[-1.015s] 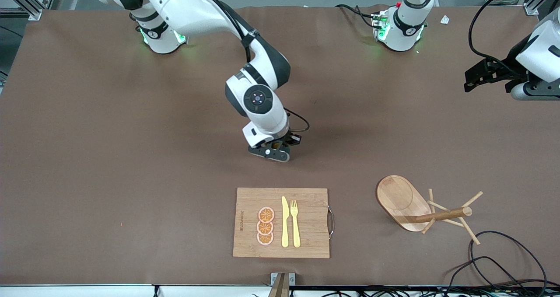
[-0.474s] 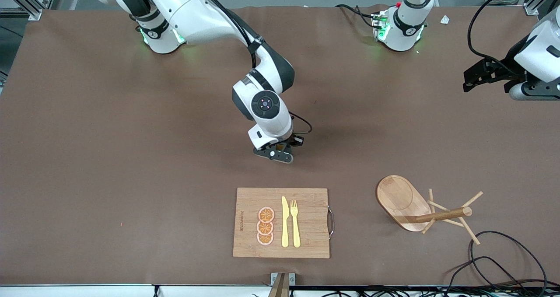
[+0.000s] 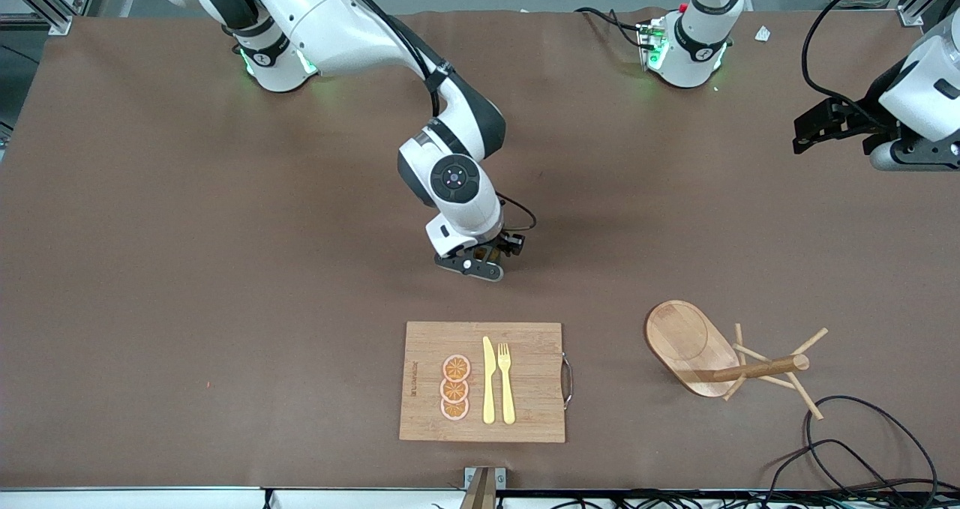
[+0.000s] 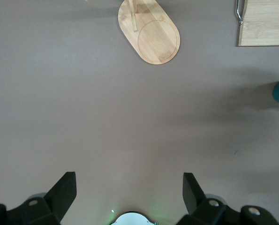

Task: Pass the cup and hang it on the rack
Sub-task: 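Carry the teal mug with the right gripper toward the table middle, then set the mug down with the right gripper while the left gripper approaches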

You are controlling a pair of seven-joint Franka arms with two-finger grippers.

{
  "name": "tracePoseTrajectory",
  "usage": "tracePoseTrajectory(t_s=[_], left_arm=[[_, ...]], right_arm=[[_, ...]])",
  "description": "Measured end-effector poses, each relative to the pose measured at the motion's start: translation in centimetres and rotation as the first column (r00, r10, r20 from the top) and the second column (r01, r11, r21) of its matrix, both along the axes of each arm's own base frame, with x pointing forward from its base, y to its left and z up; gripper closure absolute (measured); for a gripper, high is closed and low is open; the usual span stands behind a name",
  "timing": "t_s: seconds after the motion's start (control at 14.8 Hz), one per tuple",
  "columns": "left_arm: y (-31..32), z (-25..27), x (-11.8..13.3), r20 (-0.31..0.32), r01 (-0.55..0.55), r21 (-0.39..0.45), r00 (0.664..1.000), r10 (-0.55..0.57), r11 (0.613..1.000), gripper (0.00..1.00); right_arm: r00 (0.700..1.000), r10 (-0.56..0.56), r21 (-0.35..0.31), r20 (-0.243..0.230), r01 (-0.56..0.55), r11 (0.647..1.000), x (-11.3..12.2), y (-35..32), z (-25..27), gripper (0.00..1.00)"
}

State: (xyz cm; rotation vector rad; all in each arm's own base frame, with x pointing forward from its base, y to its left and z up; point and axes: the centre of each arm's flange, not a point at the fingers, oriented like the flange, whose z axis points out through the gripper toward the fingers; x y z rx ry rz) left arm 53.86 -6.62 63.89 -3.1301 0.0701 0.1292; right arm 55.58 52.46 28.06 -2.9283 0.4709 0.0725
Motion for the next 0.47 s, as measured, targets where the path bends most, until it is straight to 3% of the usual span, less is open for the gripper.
tracePoseTrajectory(t_s=[0.2,0.47], left_arm=[[-1.7,-0.1,-0.2,-0.003,0.026,-0.002,1.0,-0.026,1.0,0.0],[-8.3,-1.4,-0.9,-0.024,-0.011,0.013,1.0,0.011,1.0,0.0]], right_arm=[[0.999,-0.035,0.026,0.042,0.034,0.999,1.5,-0.5,3.1,0.13],[0.99,-0.124,-0.015,0.07,0.125,0.992,7.1,-8.8,9.4,0.03]])
